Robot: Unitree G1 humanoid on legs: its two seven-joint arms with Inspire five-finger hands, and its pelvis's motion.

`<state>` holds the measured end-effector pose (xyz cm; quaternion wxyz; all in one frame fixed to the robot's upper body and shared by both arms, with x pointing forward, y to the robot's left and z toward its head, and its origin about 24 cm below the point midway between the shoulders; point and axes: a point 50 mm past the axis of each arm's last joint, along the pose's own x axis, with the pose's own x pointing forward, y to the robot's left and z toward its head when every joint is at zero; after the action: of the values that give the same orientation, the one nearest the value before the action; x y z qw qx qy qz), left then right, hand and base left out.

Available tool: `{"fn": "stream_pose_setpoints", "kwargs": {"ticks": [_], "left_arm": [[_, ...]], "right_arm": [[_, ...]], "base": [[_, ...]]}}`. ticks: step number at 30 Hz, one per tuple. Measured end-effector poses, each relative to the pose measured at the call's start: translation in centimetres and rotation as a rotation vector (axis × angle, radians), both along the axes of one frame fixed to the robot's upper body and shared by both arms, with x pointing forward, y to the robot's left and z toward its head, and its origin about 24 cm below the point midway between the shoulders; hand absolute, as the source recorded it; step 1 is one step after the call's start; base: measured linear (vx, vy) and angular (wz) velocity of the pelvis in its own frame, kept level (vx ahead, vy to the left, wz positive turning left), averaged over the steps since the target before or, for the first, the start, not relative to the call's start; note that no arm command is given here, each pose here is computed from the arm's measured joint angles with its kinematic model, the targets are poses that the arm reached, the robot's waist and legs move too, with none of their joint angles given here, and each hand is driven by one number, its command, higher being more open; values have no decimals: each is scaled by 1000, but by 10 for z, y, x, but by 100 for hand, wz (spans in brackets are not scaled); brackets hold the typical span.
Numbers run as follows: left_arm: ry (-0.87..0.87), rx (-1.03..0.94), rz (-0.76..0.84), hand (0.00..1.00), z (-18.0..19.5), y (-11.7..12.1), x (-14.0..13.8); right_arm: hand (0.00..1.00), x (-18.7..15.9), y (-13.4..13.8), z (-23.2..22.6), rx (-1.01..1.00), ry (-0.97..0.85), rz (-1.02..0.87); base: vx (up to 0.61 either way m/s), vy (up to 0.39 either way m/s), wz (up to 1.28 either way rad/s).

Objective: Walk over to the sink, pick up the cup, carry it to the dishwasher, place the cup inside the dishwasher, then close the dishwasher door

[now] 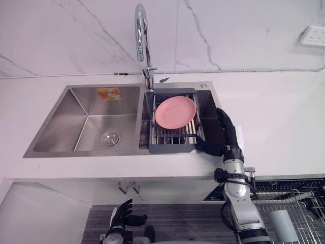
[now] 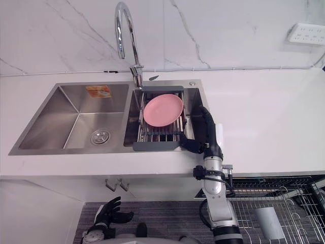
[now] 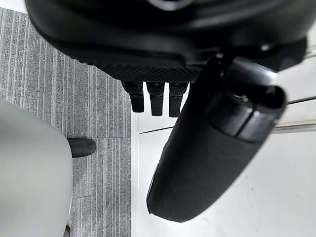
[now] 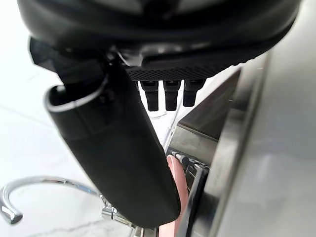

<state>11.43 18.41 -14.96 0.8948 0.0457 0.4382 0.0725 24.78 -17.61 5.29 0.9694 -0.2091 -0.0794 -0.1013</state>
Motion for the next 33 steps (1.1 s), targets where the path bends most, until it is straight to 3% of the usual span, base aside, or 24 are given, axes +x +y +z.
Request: {"fn": "stream_pose_setpoints", "kwargs": {"ticks": [22, 33], "left_arm": [[-85, 2, 3, 90, 10, 6, 16], [-112, 6, 0, 90, 13, 7, 22]], "right_arm": [[90, 65, -3, 29, -339, -24, 57], [90, 77, 3, 45, -504, -70, 79]], "base": [[-7, -4, 3], [-36, -4, 2]]}}
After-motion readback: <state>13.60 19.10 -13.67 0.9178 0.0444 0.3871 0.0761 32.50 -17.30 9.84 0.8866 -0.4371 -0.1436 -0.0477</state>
